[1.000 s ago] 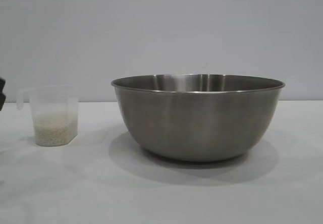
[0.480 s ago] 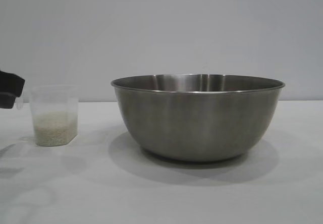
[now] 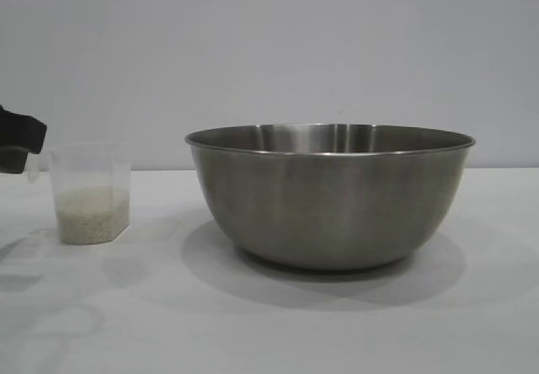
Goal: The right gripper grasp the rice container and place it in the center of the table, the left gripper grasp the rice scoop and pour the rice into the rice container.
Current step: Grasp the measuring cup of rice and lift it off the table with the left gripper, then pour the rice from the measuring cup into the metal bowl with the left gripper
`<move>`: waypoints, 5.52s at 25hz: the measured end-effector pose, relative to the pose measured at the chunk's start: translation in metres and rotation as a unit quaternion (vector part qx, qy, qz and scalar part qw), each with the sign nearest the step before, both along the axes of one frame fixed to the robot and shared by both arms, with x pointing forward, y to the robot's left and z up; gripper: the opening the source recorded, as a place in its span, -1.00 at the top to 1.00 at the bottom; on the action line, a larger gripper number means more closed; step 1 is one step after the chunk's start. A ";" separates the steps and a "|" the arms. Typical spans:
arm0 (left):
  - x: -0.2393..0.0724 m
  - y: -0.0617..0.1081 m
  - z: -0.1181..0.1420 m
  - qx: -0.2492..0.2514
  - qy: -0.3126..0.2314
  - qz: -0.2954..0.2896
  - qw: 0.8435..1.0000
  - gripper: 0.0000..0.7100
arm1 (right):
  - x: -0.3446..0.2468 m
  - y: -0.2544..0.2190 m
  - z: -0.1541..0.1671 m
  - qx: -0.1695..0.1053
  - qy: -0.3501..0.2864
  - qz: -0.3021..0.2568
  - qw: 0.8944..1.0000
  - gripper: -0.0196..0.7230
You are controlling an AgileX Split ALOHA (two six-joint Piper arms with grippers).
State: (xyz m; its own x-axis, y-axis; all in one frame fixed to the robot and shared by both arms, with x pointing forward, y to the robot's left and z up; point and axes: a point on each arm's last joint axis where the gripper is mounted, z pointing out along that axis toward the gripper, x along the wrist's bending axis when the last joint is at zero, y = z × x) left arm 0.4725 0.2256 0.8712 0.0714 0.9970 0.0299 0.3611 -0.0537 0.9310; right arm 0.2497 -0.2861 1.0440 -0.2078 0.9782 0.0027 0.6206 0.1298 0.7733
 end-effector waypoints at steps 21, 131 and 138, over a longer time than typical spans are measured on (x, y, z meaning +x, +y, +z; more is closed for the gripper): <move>0.013 -0.008 -0.021 0.025 0.020 -0.016 0.999 0.24 | 0.000 0.000 0.000 0.000 0.000 0.000 1.000 0.25; 0.071 -0.143 0.093 0.676 -0.540 -0.436 0.247 1.00 | 0.000 0.000 0.000 0.001 0.000 -0.001 1.000 0.25; 0.071 -0.143 0.095 0.667 -0.536 -0.442 0.269 1.00 | 0.000 0.000 0.000 0.001 0.000 -0.001 1.000 0.25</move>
